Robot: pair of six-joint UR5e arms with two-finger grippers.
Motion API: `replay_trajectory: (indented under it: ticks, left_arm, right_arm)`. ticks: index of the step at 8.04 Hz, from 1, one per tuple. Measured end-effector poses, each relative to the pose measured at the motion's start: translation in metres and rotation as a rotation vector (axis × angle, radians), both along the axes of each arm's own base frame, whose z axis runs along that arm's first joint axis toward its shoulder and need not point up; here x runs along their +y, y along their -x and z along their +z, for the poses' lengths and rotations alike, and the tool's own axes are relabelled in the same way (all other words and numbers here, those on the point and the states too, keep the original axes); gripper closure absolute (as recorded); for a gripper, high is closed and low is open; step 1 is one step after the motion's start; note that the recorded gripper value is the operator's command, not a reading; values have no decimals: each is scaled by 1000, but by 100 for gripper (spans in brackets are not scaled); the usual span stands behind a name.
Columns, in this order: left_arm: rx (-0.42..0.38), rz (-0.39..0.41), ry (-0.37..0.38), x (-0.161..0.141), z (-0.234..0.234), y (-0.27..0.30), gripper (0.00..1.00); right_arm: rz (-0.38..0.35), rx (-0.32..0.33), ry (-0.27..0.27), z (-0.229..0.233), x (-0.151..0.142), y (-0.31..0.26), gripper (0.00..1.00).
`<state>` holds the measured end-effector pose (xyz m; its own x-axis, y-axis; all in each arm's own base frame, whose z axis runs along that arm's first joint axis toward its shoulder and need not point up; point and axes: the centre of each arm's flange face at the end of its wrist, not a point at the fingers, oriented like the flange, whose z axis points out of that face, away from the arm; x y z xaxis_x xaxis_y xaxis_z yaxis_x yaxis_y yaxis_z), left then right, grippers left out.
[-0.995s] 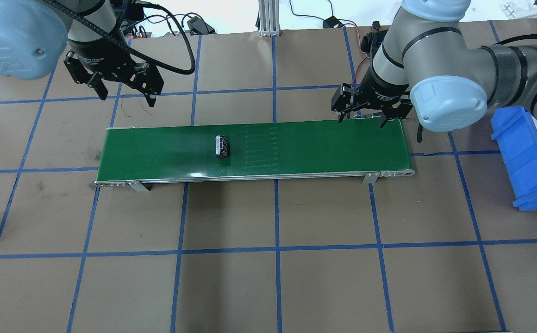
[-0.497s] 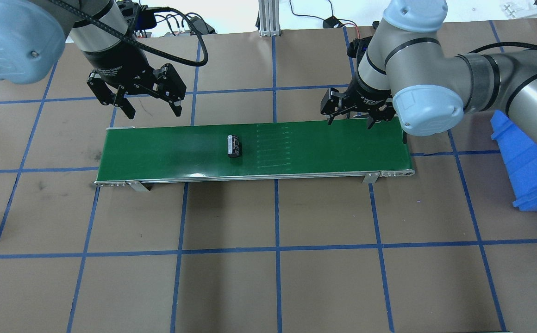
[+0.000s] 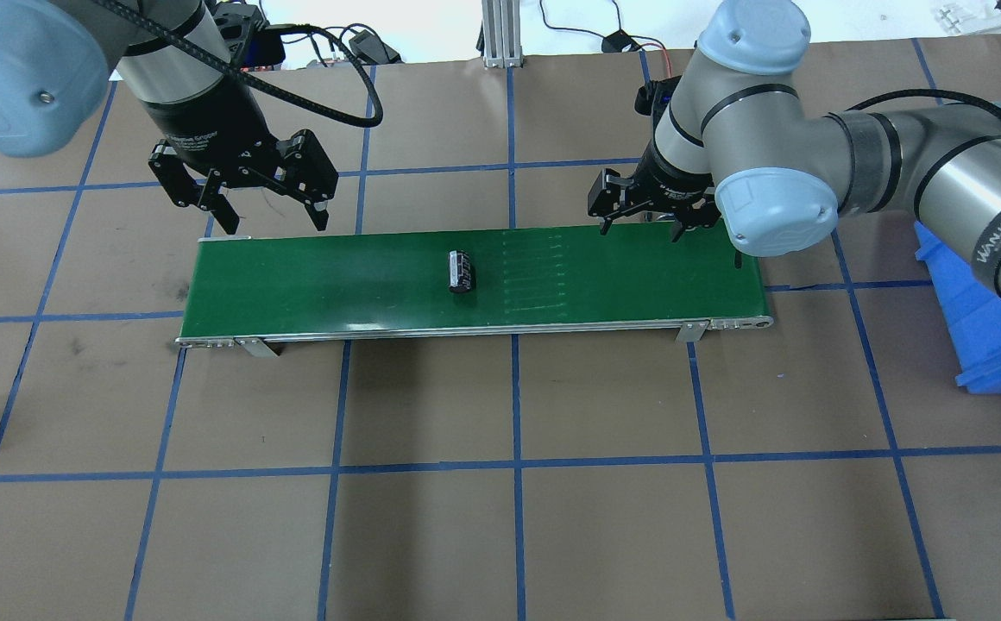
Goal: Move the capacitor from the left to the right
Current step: 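Lower the right gripper toward the capacitor riding along the belt while the left gripper hovers, then close the right gripper on the capacitor on the belt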
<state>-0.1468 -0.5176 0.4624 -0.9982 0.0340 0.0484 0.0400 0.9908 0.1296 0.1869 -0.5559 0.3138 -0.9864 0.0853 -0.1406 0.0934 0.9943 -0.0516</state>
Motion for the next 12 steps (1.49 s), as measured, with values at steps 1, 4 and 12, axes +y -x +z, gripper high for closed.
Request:
replay_trajectory:
  ticks: [1, 4, 12]
  left_arm:
    - [-47, -7, 7, 1, 3, -5, 0]
    - [-93, -9, 14, 3, 6, -11, 0]
    - [-96, -5, 15, 3, 6, -14, 0]
  right_arm:
    - [4, -3, 3, -3, -2, -1, 6]
    - [22, -76, 3, -14, -1, -13, 9]
    - [58, -73, -4, -38, 7, -12, 9]
